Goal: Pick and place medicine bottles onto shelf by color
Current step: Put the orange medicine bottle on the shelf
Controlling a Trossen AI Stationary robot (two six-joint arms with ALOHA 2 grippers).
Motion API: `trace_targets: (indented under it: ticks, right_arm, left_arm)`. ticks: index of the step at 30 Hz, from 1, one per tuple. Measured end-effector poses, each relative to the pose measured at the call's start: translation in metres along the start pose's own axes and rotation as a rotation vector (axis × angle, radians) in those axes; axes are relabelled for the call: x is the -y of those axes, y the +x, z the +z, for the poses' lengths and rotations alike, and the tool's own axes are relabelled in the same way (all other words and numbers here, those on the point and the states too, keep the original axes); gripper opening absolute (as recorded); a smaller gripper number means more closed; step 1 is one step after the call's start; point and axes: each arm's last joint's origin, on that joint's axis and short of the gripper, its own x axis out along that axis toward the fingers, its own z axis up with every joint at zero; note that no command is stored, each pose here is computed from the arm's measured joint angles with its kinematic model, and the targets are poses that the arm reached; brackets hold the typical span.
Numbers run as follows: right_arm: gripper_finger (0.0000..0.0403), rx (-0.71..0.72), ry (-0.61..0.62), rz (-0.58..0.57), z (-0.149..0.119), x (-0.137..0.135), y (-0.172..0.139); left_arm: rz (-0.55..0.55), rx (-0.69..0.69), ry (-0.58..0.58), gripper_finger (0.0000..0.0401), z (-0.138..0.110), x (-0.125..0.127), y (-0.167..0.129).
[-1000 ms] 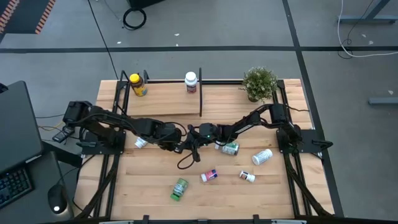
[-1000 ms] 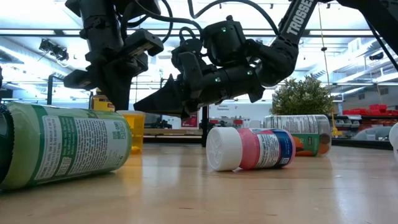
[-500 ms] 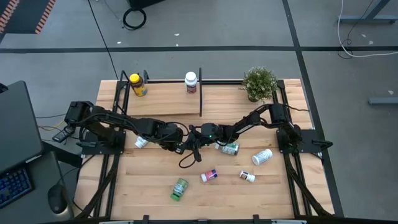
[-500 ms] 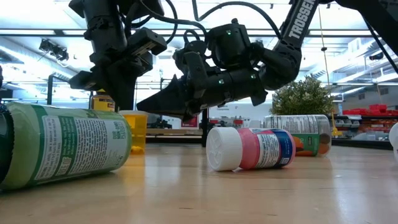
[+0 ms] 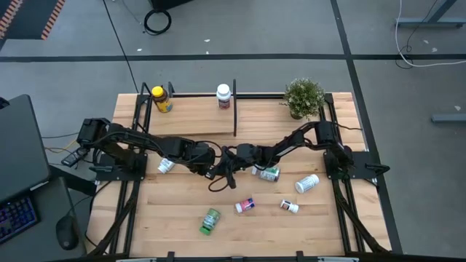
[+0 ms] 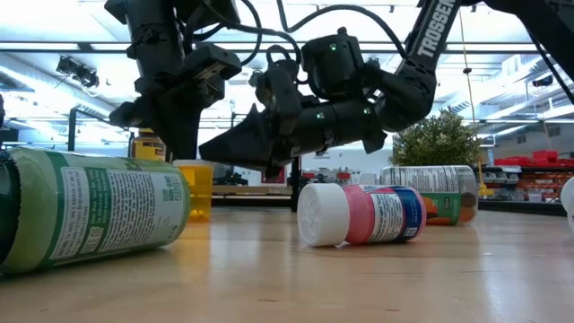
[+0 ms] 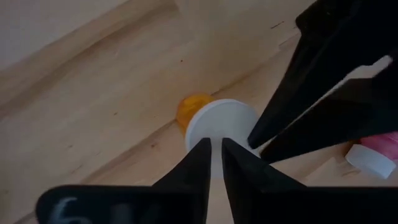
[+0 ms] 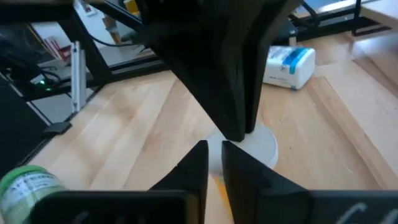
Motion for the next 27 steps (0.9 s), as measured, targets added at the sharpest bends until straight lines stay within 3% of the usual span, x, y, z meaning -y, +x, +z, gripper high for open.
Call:
trace_targets:
  ticks: [8,15,27]
  right_arm:
    - [0.0104,0.004,-0.012,0.034,0.016,-0.015,-0.012]
    - [0.0118,-0.032,-0.009,0.058,0.024,-0.032,-0.034]
    - [0.0117,-0.045,-0.003,-0.003,0.036,-0.045,-0.085]
  left_arm:
    - [-0.027,-0.039,0.014,0.0087,-0.001,0.000,-0.004]
    - [-0.060,-0.022,0.017,0.0125,0.000,0.001,-0.015]
    - [-0.106,0.026,0.062,0.0255,0.007,0.013,-0.030]
